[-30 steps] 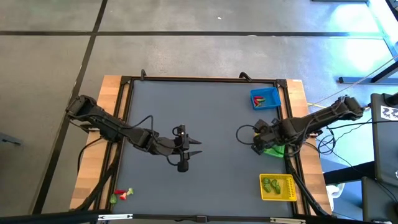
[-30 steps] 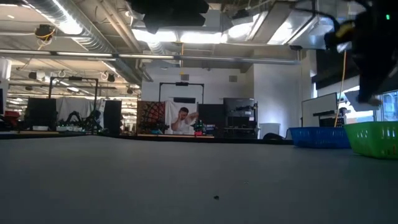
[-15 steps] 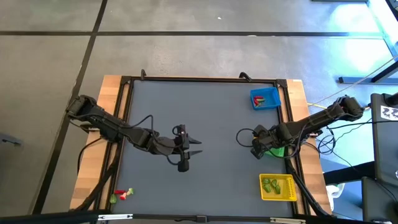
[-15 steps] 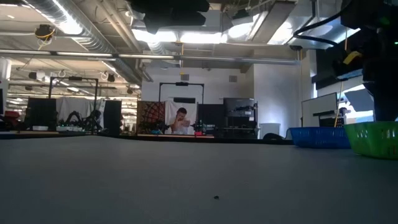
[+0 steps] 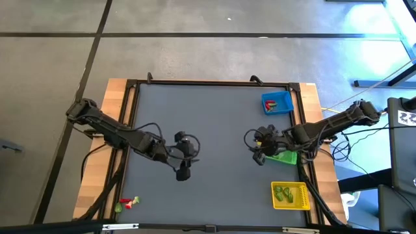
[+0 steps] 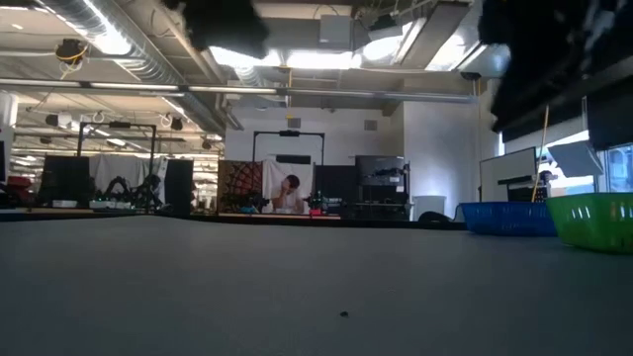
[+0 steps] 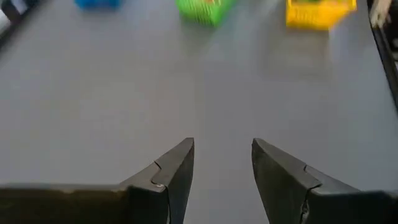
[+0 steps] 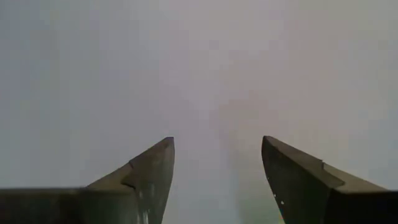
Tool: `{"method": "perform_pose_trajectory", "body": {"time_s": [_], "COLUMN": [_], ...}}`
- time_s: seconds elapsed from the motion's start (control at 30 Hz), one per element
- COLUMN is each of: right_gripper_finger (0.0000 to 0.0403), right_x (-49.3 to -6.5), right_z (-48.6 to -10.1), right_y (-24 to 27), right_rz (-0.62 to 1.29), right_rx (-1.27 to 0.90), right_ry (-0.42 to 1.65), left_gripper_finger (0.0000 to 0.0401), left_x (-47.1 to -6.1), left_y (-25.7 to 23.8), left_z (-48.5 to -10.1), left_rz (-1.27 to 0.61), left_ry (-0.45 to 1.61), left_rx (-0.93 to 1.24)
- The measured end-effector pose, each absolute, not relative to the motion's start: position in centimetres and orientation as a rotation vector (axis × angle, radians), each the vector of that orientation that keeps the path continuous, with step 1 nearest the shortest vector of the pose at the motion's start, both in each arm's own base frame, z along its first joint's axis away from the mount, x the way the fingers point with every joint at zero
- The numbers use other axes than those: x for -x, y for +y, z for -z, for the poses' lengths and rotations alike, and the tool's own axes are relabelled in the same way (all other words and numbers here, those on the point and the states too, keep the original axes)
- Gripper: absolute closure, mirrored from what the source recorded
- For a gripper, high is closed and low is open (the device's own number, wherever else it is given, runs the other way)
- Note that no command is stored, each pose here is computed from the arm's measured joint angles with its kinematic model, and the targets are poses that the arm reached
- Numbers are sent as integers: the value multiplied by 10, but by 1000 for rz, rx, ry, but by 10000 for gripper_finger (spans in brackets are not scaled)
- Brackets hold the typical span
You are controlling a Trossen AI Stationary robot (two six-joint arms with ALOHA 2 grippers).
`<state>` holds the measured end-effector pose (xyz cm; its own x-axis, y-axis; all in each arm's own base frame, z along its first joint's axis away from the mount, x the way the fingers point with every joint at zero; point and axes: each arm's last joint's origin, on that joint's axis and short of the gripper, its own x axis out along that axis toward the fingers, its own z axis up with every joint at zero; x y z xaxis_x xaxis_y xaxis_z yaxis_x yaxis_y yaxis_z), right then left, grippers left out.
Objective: Sort produce into baskets
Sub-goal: Put the green mushroom into the green basket
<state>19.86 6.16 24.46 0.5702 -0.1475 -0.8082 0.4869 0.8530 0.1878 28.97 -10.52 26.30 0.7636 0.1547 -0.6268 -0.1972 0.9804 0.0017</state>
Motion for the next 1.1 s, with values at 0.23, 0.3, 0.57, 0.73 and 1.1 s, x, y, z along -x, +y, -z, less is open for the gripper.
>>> {"method": "perform_pose_trajectory", "body": {"time_s": [0.23, 0.3, 0.57, 0.73, 1.1], "right_gripper_finger": [162, 162, 162, 162, 162], "right_x": [-220, -224, -242, -251, -255], "right_z": [-252, -250, -230, -214, -204], "right_y": [68, 69, 74, 77, 79], "right_rz": [296, 298, 329, 342, 339], "right_rx": [-340, -307, -224, -195, -157], "right_ry": [714, 701, 734, 783, 816], "left_gripper_finger": [243, 244, 244, 244, 244], "left_x": [-256, -244, -204, -181, -156], "left_y": [-128, -138, -177, -200, -242], "left_z": [-254, -250, -244, -239, -198], "left_rz": [-97, -88, -94, -61, 55], "left_ry": [1095, 1200, 1405, 1466, 1577], "left_rx": [359, 413, 514, 462, 138]}}
